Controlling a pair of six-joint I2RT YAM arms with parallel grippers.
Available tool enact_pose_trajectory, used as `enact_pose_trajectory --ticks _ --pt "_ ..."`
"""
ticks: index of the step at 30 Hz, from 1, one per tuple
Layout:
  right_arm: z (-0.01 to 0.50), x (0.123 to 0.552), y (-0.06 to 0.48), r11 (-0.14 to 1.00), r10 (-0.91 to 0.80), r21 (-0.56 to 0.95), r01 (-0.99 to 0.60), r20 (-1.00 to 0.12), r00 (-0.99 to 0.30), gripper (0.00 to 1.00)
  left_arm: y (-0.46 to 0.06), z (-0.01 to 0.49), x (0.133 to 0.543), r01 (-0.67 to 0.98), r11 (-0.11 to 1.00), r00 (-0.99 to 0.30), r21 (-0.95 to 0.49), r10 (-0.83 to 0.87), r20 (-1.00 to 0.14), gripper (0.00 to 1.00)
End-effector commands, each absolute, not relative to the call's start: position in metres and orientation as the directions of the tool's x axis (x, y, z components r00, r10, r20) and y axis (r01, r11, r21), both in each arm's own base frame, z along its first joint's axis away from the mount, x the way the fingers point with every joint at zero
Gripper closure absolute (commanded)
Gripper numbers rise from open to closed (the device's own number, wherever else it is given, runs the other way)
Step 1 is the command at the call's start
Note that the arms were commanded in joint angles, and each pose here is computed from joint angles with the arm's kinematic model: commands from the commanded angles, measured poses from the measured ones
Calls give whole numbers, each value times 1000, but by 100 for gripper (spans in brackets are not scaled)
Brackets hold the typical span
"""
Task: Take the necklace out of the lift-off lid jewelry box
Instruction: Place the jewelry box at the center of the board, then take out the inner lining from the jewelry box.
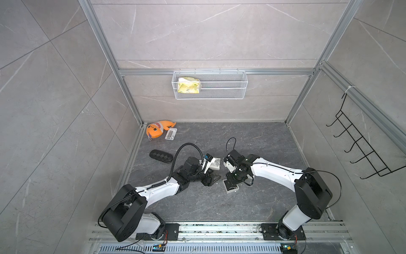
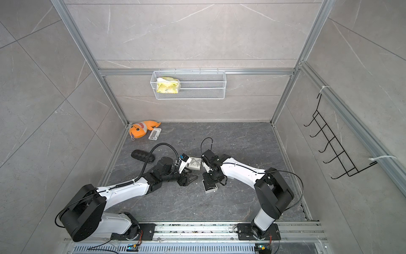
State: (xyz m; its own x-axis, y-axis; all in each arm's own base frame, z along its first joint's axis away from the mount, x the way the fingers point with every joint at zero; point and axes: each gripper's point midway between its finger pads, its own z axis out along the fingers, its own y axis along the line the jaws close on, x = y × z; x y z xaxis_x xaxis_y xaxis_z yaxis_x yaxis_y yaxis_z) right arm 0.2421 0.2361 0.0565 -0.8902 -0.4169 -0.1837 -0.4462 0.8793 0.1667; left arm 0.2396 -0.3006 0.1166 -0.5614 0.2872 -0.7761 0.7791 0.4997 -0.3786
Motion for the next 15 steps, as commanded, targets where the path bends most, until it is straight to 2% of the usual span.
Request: enact_pose_trajectory --ticks 1,7,15 --pt "45 247 233 891 -413 117 -438 -190 -891 57 -305 116 245 791 508 -531 -342 291 -796 37" --pt "29 249 232 897 -409 93 -431 -189 -893 57 -303 103 244 768 535 -561 -353 295 -774 43" --pt "7 247 228 904 -409 62 -423 -164 -898 60 -308 99 239 765 548 -561 -339 306 -769 45"
